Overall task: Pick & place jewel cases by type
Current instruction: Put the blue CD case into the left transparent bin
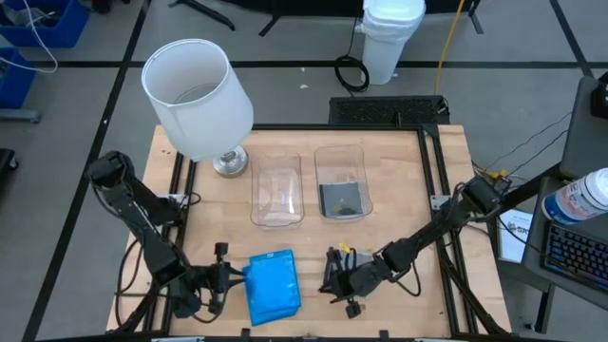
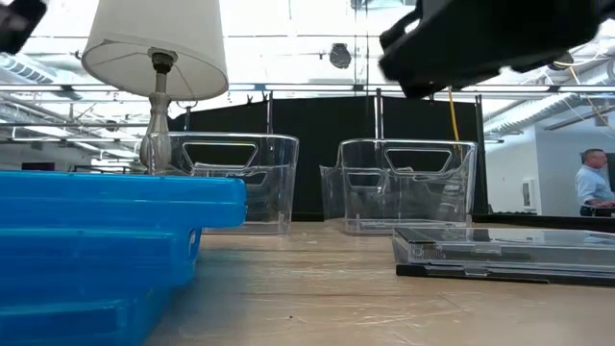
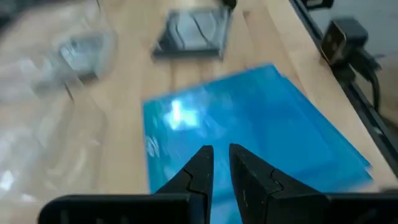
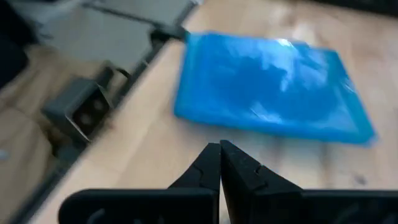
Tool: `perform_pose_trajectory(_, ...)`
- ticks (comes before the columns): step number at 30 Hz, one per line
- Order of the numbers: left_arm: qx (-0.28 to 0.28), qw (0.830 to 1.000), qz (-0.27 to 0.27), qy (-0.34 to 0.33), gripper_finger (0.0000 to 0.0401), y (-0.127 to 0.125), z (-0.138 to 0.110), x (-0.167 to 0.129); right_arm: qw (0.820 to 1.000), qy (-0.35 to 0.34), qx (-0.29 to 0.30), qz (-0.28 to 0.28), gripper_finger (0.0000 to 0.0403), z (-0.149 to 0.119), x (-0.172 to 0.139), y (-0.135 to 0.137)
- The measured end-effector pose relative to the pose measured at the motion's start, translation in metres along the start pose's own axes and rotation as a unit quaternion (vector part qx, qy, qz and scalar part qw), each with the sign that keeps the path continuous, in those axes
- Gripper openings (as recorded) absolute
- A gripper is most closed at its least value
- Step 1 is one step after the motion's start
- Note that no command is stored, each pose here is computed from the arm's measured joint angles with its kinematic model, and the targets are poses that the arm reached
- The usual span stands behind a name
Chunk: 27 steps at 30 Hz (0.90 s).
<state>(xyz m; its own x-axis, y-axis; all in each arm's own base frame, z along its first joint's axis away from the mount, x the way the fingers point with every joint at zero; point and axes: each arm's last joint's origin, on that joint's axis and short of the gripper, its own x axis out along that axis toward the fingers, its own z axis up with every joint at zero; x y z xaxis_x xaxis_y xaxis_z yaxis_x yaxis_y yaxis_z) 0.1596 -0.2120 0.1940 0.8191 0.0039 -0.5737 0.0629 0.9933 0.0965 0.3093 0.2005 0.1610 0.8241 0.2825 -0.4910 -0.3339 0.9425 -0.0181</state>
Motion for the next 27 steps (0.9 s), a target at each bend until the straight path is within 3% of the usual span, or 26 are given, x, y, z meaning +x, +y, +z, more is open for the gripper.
perform_pose_trajectory(3, -0.014, 0.999, -0.017, 0.027, 0.0060, -0.009, -0.011, 0.002, 0.998, -0.042, -0.021, 0.029, 0.0001, -0.007, 0.006, 0.005)
perform_pose_trajectory(7, -0.027, 0.998, -0.024, 0.055, 0.0060, -0.018, -0.024, 0.007, 0.996, -0.090, -0.005, 0.023, 0.0003, 0.001, 0.011, 0.000)
perform_pose_trajectory(11, -0.031, 0.997, -0.024, 0.069, 0.0060, -0.023, -0.032, 0.010, 0.997, -0.066, 0.034, -0.014, 0.0019, 0.013, 0.020, -0.001)
perform_pose_trajectory(15, -0.019, 0.997, -0.031, 0.072, 0.0060, -0.027, -0.036, 0.007, 0.997, -0.045, 0.043, -0.043, 0.0059, 0.027, 0.026, 0.011)
perform_pose_trajectory(19, 0.009, 0.997, -0.038, 0.068, 0.0060, -0.030, -0.034, 0.005, 0.994, -0.041, 0.101, -0.022, 0.0114, 0.027, 0.033, 0.018)
perform_pose_trajectory(27, 0.068, 0.995, -0.025, 0.064, 0.0060, -0.023, -0.023, 0.015, 0.968, -0.058, 0.235, -0.063, 0.0226, 0.015, 0.052, -0.001)
